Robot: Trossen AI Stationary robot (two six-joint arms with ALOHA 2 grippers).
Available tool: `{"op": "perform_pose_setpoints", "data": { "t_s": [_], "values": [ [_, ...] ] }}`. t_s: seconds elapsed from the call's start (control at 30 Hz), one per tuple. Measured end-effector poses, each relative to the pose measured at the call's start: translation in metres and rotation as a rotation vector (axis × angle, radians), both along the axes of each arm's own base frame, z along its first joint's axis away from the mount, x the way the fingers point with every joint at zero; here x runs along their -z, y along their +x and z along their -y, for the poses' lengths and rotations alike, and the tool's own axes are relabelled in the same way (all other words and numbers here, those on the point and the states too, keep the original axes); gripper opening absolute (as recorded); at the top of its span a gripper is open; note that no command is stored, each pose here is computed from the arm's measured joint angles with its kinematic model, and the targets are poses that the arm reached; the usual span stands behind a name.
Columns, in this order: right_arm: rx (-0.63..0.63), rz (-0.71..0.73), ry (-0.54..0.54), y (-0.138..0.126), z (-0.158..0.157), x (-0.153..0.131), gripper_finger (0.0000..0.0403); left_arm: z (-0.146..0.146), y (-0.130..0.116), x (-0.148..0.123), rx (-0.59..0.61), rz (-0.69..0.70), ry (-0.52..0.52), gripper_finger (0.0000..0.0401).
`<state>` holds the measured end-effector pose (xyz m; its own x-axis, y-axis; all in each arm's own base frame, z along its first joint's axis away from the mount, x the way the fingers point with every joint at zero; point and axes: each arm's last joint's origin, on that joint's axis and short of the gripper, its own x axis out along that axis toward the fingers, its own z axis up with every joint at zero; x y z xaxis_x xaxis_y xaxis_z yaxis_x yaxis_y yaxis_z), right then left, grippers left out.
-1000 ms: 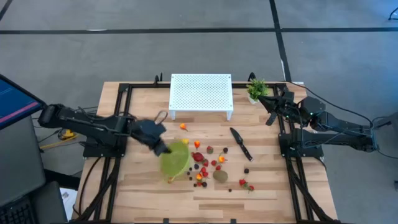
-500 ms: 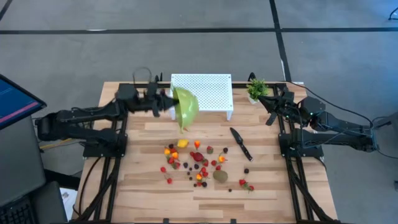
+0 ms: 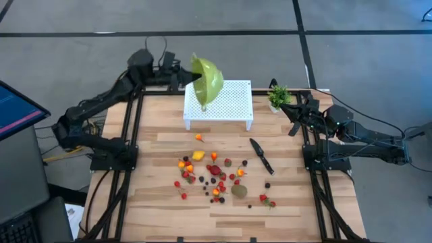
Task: Pick & Place Fruit
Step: Put the green strainer bowl on the shelf
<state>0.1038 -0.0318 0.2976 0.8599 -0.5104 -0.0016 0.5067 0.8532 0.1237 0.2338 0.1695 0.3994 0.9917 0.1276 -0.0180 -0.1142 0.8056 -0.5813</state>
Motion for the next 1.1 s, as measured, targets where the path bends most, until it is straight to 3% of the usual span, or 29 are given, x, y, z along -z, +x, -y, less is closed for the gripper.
{"op": "perform_pose_setpoints", "data": {
  "t_s": [0.23, 0.4, 0.83, 1.1],
  "values": [
    [0.0, -0.01, 0.002, 0.002, 0.0, 0.001, 0.0, -0.036, 0.011, 0.009, -0.061, -0.118, -0.099, 0.0004],
    [0.0, -0.031, 0.007, 0.005, 0.001, 0.003, 0.0, -0.051, 0.019, 0.032, -0.091, -0.213, -0.181, 0.0003],
    [0.0, -0.106, 0.023, 0.02, 0.004, 0.011, 0.0, -0.052, 0.014, 0.067, -0.264, -0.501, -0.319, 0.0003],
    [0.0, -0.117, 0.024, 0.022, 0.005, 0.012, 0.0, -0.047, 0.006, 0.079, -0.352, -0.612, -0.493, 0.0003]
  ]
}}
